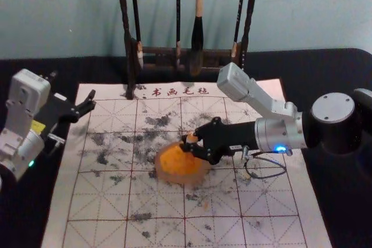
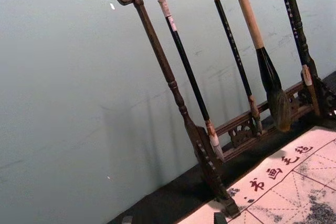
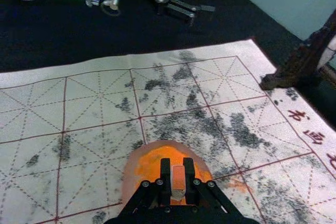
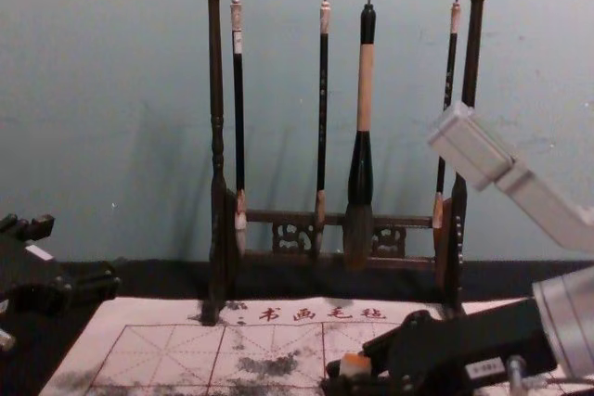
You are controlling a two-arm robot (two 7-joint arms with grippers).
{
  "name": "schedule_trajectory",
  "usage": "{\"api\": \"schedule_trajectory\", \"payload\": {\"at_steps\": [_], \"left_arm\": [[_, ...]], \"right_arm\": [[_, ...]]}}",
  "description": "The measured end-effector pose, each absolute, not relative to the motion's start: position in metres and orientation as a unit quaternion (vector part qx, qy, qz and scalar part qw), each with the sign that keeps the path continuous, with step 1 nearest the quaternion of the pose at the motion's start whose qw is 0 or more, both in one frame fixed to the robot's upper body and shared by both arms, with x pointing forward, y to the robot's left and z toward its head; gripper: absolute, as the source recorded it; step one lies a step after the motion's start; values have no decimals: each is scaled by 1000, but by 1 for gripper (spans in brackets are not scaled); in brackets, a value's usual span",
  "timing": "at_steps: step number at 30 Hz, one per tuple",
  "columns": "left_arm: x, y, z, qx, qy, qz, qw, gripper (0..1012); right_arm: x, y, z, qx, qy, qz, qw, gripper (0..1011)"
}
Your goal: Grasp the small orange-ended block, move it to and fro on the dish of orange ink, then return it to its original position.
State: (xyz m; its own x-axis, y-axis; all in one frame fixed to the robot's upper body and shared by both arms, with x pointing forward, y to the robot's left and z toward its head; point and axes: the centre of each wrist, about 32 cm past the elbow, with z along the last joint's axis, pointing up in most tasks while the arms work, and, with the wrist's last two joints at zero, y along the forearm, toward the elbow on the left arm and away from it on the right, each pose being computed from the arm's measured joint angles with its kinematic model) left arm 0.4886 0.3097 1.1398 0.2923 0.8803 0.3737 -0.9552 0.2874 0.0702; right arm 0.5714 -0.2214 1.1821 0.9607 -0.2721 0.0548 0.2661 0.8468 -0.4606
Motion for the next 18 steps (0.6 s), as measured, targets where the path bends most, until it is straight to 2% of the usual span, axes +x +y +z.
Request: {"api": "schedule_trajectory", "payload": {"at_steps": [18], "left_arm": [[489,310,1140,141,-132,580,791,1001]], "right_arm": [[577,-200,1177,-227,8,-115,967,110]]}}
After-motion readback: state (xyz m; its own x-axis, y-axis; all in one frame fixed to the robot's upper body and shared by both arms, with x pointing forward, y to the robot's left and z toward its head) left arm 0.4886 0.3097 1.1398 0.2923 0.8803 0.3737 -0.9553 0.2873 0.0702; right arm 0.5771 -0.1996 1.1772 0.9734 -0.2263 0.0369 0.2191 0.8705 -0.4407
